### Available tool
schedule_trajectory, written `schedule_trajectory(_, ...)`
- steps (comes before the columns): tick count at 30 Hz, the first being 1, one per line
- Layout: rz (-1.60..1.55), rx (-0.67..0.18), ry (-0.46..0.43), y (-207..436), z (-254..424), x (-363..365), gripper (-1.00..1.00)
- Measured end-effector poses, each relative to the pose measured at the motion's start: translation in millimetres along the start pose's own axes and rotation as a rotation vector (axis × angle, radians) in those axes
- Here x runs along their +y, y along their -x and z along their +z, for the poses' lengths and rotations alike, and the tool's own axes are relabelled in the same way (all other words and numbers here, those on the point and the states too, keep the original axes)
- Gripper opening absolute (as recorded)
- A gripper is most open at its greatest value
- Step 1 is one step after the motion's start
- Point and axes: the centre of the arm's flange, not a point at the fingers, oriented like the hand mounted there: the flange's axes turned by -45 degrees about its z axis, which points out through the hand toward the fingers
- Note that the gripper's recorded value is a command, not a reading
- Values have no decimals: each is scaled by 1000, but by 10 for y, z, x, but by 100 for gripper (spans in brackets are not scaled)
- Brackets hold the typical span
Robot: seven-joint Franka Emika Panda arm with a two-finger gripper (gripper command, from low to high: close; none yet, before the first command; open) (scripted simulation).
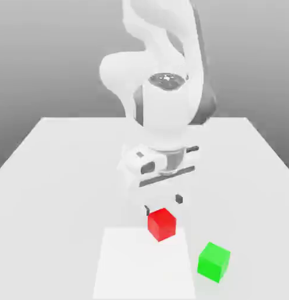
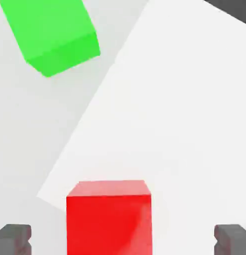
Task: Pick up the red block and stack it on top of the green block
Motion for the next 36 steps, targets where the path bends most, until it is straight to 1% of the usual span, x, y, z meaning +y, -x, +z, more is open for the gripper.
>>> schedule_trajectory(2, -2, -3, -1, 18, 171, -9, 0)
schedule_trajectory(3, -3, -3, -2, 28, 250, -13, -100)
schedule_trajectory(10, -3, -4, -2, 32, 271, -17, -100)
schedule_trajectory(18, -3, -4, -2, 28, -290, -14, -100)
schedule_trajectory(25, -173, 2, -16, -654, -534, -185, -100)
schedule_trajectory(31, -332, -3, -7, -1296, -699, -416, -100)
schedule_trajectory(36, -347, -4, -4, -1392, -211, -422, -100)
